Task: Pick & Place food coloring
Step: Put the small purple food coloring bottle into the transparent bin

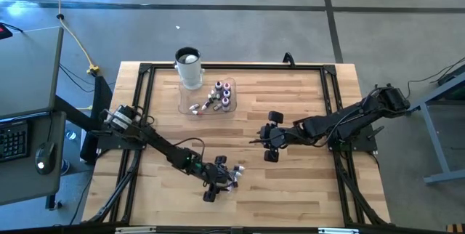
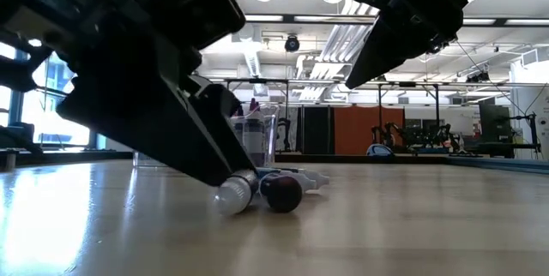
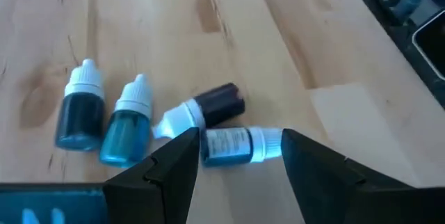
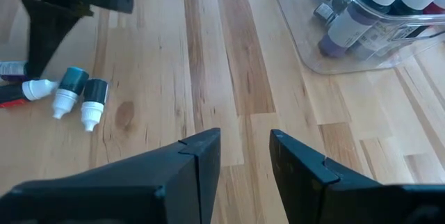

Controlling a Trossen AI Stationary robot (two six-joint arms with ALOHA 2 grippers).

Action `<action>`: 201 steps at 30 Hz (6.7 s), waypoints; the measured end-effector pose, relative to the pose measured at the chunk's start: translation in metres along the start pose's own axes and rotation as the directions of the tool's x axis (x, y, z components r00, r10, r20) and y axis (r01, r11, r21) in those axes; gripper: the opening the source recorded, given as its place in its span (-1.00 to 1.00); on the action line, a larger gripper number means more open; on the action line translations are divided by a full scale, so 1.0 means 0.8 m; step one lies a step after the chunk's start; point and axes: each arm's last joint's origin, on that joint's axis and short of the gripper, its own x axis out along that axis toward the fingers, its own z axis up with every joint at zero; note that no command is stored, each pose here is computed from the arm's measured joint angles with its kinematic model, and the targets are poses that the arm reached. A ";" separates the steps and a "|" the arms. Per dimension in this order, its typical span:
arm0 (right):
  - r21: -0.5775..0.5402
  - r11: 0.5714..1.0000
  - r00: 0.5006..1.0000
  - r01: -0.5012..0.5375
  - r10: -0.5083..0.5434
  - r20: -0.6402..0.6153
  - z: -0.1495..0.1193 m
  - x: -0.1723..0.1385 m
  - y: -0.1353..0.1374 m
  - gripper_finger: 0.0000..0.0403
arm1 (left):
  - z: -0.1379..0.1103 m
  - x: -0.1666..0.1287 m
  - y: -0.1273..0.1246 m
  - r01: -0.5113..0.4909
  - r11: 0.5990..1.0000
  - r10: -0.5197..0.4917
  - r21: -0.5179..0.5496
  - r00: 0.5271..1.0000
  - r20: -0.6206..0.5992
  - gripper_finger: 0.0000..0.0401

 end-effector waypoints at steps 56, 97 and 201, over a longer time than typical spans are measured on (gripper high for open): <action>-0.001 1.000 1.000 0.000 0.000 0.000 0.000 0.000 0.000 -0.42 | -0.003 0.002 -0.002 0.140 0.990 -0.138 0.016 0.987 -0.087 0.00; -0.002 1.000 1.000 0.000 0.000 -0.001 0.000 0.000 0.000 -0.42 | 0.011 0.001 -0.011 0.225 0.887 -0.250 0.403 0.968 0.010 0.00; -0.002 1.000 1.000 0.000 0.000 -0.001 0.000 0.000 0.000 -0.42 | 0.005 -0.204 0.306 -0.855 0.416 0.680 -0.311 0.519 -0.517 -0.58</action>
